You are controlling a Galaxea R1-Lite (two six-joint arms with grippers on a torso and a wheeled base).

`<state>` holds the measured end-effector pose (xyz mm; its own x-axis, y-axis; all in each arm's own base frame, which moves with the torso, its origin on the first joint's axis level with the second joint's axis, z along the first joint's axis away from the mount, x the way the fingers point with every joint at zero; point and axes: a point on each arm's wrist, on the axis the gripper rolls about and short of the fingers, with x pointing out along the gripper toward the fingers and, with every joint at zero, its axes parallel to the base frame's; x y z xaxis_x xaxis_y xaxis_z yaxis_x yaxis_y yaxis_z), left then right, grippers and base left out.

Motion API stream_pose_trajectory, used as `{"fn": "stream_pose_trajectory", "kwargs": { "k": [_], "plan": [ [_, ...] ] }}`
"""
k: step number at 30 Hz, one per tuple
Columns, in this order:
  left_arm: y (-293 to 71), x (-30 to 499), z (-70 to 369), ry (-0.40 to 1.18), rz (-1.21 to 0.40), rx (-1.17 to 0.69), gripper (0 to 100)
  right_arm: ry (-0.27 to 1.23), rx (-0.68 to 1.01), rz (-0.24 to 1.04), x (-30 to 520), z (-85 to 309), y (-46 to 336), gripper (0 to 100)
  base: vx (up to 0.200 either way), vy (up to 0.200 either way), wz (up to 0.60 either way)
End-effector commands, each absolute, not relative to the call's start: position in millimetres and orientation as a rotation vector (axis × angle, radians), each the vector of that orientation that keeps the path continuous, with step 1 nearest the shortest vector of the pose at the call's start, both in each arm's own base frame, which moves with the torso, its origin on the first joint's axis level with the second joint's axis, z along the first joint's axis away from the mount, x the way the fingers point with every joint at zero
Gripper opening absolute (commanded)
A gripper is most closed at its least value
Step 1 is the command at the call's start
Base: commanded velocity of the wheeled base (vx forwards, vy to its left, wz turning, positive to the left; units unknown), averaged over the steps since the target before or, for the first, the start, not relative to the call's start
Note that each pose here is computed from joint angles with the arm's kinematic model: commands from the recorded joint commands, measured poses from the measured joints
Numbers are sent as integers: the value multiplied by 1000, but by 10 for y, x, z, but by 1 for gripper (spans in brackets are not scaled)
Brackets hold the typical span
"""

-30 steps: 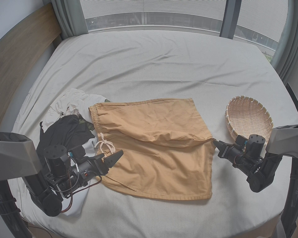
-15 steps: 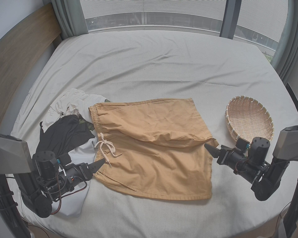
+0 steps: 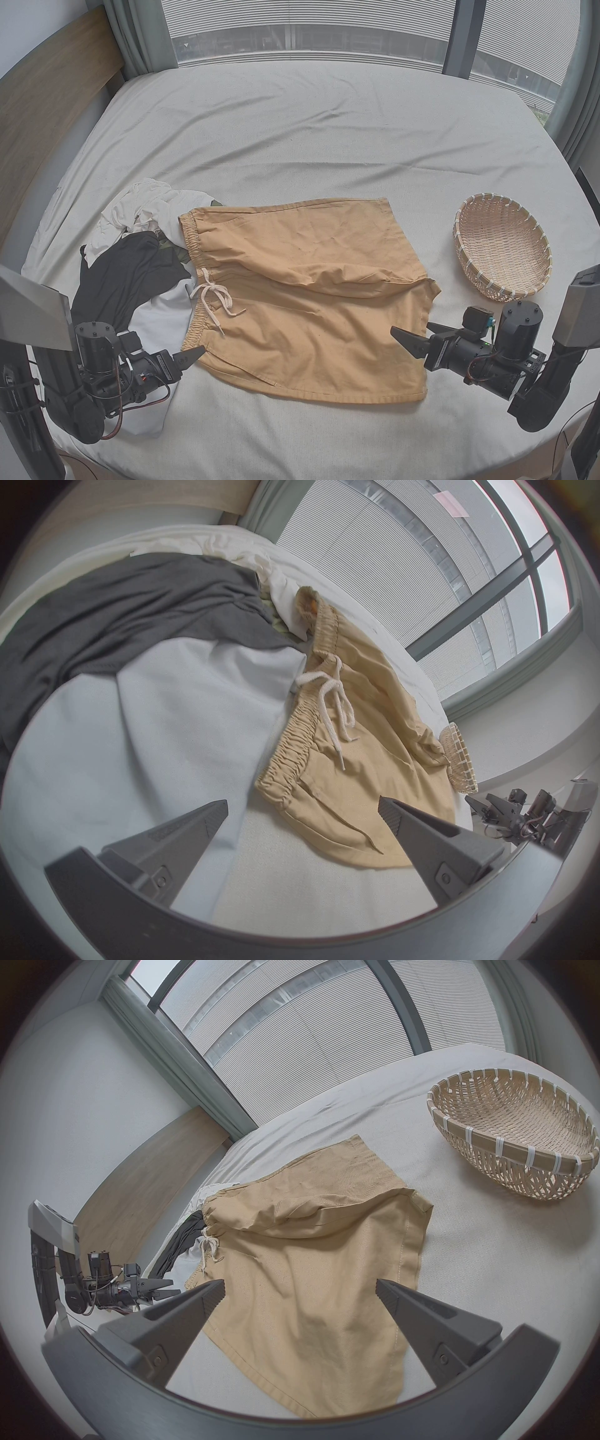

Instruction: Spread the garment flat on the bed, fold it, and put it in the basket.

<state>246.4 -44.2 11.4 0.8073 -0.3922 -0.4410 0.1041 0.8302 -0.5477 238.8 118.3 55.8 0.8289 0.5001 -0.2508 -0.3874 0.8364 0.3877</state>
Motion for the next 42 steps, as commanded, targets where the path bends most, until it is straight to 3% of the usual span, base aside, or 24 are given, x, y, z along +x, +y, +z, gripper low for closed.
{"fn": "stream_pose_trajectory", "kwargs": {
  "k": [1, 19, 20, 27, 42],
  "plan": [
    [-455, 2519, 61, 583, -283, -538, 100, 355, 331, 485, 2385, 558, 1191, 100, 0, 0, 0],
    [-508, 2779, 14, 527, -299, -539, 100, 351, 332, 478, 2385, 568, 1172, 100, 0, 0, 0],
    [-509, 2786, 17, 524, -300, -539, 0, 351, 332, 478, 2385, 568, 1172, 100, 0, 0, 0],
    [-509, 2818, 17, 515, -301, -539, 0, 360, 331, 469, 2372, 554, 1152, 100, 0, 0, 0],
    [-360, 2554, 275, 480, -274, -536, 0, 618, 335, 347, 2015, 204, 840, 100, 0, 0, 0]
  ]
}}
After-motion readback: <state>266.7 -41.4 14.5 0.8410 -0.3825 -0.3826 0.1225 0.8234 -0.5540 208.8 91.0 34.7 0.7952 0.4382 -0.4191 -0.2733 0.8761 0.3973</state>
